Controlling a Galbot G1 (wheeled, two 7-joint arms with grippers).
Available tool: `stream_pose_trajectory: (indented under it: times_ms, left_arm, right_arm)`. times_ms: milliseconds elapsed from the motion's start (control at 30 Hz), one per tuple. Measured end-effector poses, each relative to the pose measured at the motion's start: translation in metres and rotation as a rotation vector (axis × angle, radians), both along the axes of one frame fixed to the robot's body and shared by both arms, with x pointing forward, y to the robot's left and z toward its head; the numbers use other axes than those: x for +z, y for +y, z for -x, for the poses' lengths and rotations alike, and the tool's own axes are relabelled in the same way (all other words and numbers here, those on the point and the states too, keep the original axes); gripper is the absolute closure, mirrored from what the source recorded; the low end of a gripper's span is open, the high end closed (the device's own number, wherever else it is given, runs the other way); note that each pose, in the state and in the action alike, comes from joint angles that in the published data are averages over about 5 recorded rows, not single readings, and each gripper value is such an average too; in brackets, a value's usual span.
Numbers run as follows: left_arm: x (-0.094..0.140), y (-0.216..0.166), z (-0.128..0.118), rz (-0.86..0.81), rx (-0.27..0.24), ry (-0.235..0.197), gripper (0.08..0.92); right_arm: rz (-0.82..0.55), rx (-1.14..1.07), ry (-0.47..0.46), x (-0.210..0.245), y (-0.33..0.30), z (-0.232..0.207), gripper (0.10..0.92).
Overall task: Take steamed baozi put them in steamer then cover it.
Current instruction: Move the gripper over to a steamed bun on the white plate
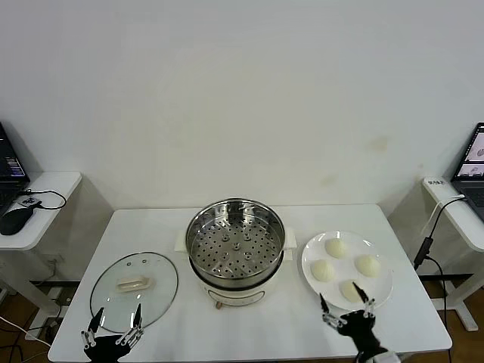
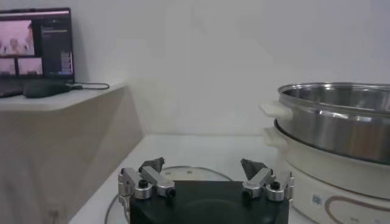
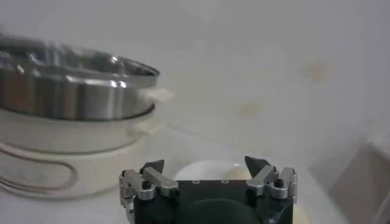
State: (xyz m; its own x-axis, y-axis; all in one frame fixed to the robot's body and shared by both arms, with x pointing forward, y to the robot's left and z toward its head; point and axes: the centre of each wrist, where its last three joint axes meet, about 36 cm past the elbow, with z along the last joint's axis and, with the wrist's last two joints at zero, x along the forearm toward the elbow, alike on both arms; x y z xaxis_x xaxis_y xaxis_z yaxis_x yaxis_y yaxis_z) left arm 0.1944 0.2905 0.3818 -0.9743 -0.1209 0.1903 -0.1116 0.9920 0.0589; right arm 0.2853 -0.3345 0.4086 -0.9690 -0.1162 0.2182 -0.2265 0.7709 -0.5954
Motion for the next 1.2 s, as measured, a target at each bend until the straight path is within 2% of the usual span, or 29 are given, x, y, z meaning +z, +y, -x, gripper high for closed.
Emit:
stream_pose_trajectory:
  times_ms: [300, 533, 867, 1200]
  left_arm:
    - [0.0, 0.0, -0.008, -0.01, -0.001, -0.018, 0.177]
    - [-0.003, 0.004, -0.013, -0.031, 0.014, -0.025, 0.177]
    - [-0.004, 0.012, -0.017, -0.072, 0.047, -0.038, 0.177]
    - [-0.004, 0.022, -0.021, -0.097, 0.067, -0.045, 0.177]
  right_arm:
    - [0.349, 0.157, 0.046, 0.043, -0.045, -0.068, 0.199]
    - [0.545, 0.329, 0.154, 0.073, -0.066, -0.143, 0.2]
    - [0.691, 0.556, 0.401, 0.095, -0.068, -0.242, 0.2]
    - [0.776, 0.65, 0.601, 0.097, -0.059, -0.304, 0.199]
